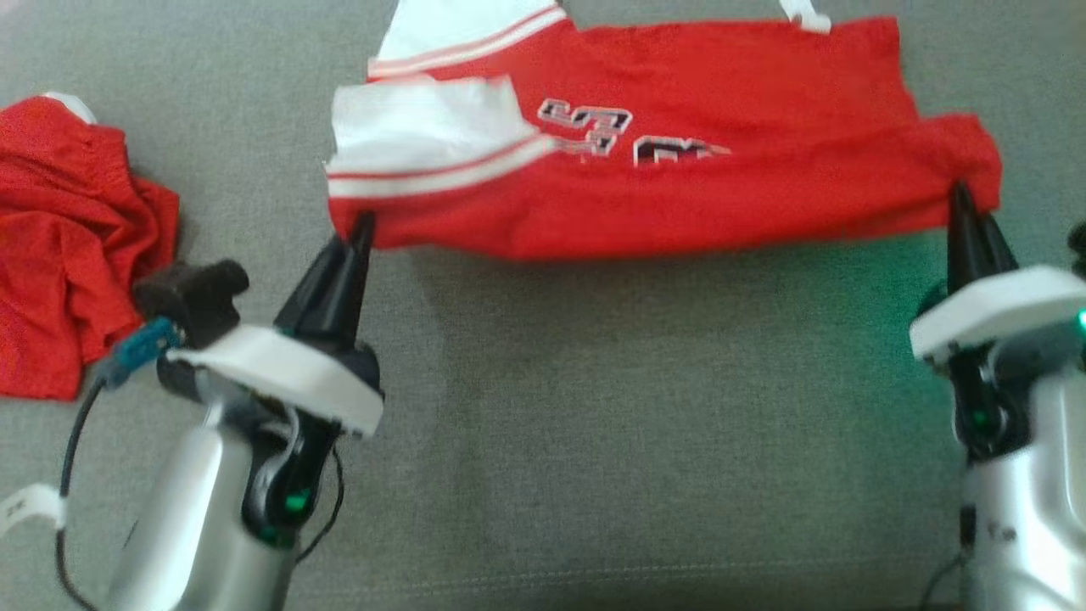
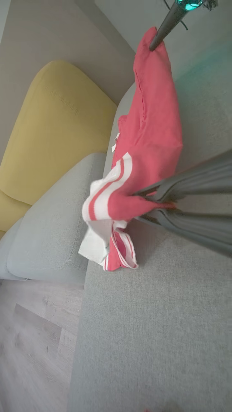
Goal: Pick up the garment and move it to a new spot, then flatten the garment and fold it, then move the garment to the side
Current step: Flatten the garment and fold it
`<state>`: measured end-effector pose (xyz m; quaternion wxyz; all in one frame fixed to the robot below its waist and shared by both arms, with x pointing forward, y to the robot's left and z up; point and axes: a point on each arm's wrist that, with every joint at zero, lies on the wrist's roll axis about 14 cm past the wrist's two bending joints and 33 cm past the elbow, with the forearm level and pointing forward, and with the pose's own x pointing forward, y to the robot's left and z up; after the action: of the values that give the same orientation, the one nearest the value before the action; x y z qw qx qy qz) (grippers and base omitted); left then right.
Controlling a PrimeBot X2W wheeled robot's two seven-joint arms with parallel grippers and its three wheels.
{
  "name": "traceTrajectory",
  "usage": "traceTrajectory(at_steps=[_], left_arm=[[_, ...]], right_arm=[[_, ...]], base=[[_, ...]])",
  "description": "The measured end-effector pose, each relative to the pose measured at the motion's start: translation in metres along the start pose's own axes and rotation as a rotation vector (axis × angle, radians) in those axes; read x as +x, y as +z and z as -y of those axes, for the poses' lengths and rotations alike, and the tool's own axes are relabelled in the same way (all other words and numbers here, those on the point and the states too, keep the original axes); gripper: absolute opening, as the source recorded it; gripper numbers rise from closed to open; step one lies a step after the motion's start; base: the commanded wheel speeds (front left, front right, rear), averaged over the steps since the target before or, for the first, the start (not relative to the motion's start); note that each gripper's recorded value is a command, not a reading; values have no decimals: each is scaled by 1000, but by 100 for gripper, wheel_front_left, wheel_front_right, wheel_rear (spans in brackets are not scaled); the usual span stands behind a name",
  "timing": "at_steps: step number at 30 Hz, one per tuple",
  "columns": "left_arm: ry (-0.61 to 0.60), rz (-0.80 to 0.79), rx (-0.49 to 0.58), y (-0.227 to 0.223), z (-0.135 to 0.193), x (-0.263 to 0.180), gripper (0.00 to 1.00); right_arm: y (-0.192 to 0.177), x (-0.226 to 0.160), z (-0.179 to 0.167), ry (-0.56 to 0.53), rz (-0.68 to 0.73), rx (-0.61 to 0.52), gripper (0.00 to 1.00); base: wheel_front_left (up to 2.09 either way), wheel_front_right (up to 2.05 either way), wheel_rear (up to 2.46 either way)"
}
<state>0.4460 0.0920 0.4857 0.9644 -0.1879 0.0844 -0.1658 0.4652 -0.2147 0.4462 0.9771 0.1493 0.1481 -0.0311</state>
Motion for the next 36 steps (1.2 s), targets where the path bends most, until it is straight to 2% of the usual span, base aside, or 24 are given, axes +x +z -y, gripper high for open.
traceTrajectory(at_steps=[5,10,16,23,24,25,26,27,32,36], left_arm=[[-23,-99,38,-12,11,-30,0],[19,-167,27,-25,7,-53,0],[80,-248,-67,-53,0,-72,0],[130,-327,-129,-84,-9,-77,0],[136,-337,-135,-88,-10,-78,0],[140,-340,-136,-90,-11,-78,12],[142,-346,-136,-92,-12,-79,47],[144,-350,-135,-93,-13,-79,100],[162,-327,-116,-87,-22,-78,100],[150,-287,-48,-69,-28,-70,100]], right_arm=[[-19,-30,8,-9,-71,19,0],[-33,-51,15,-22,-115,22,0],[-62,-73,30,-63,-197,52,0],[-76,-79,37,-85,-234,63,0],[-77,-79,37,-87,-235,65,15],[-79,-80,38,-91,-237,66,49],[-80,-81,39,-95,-238,65,81],[-82,-81,40,-98,-242,67,100],[-81,-83,44,-109,-227,65,100],[-71,-84,49,-126,-192,40,100]], base=[[0,0,0],[0,0,0],[0,0,0],[0,0,0],[0,0,0],[0,0,0],[0,0,0],[0,0,0],[0,0,0],[0,0,0]])
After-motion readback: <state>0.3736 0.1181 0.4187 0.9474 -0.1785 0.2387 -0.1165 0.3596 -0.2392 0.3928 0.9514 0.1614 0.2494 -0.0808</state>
